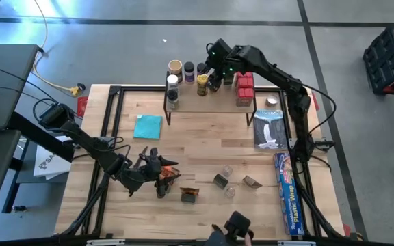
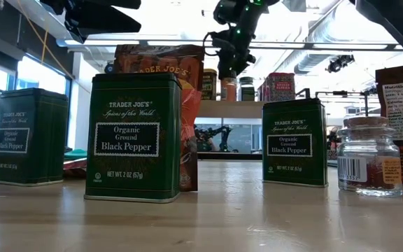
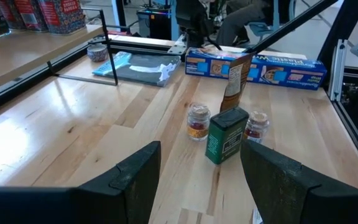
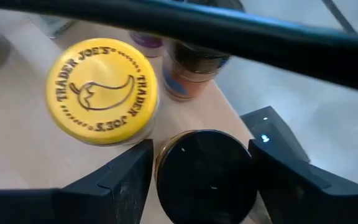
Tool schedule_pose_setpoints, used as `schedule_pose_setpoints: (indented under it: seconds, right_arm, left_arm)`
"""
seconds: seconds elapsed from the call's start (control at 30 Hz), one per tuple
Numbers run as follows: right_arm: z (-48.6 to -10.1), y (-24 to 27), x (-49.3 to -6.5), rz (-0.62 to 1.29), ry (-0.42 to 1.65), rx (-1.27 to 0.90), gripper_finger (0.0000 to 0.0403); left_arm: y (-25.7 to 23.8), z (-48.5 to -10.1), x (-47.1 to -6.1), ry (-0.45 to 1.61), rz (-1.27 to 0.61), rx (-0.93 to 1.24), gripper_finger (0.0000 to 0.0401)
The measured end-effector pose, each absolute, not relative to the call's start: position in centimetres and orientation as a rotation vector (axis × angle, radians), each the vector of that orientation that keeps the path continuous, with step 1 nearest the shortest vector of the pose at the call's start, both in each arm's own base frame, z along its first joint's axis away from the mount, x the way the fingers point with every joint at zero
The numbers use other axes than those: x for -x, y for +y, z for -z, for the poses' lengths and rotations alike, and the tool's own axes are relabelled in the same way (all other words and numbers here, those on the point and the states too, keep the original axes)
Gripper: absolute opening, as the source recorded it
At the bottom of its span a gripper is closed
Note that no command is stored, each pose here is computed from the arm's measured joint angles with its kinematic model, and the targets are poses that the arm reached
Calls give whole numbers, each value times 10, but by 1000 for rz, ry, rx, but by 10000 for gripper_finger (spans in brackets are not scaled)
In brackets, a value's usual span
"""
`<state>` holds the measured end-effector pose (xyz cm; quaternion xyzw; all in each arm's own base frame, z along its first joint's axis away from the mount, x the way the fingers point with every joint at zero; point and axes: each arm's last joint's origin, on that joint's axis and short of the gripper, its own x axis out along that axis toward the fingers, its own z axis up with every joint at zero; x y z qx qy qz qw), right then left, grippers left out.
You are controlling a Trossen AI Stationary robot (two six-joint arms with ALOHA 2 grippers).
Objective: Shelf spices
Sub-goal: Put the black seasoning bottle on the shelf
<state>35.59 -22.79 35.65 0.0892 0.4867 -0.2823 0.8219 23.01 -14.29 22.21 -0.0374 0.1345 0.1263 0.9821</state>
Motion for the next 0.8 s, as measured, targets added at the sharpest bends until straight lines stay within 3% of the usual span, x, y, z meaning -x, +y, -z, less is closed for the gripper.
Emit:
schedule_pose_setpoints:
  seconds: [0.37,0.8]
  right_arm:
    - [-361,-225,-360,602,1017,-96,258]
    - [-411,-194,-337,586,877,-51,250]
  left_arm:
    - [-143,-222,-230,271,-254,75,215]
    - [-143,-222,-230,274,-243,78,215]
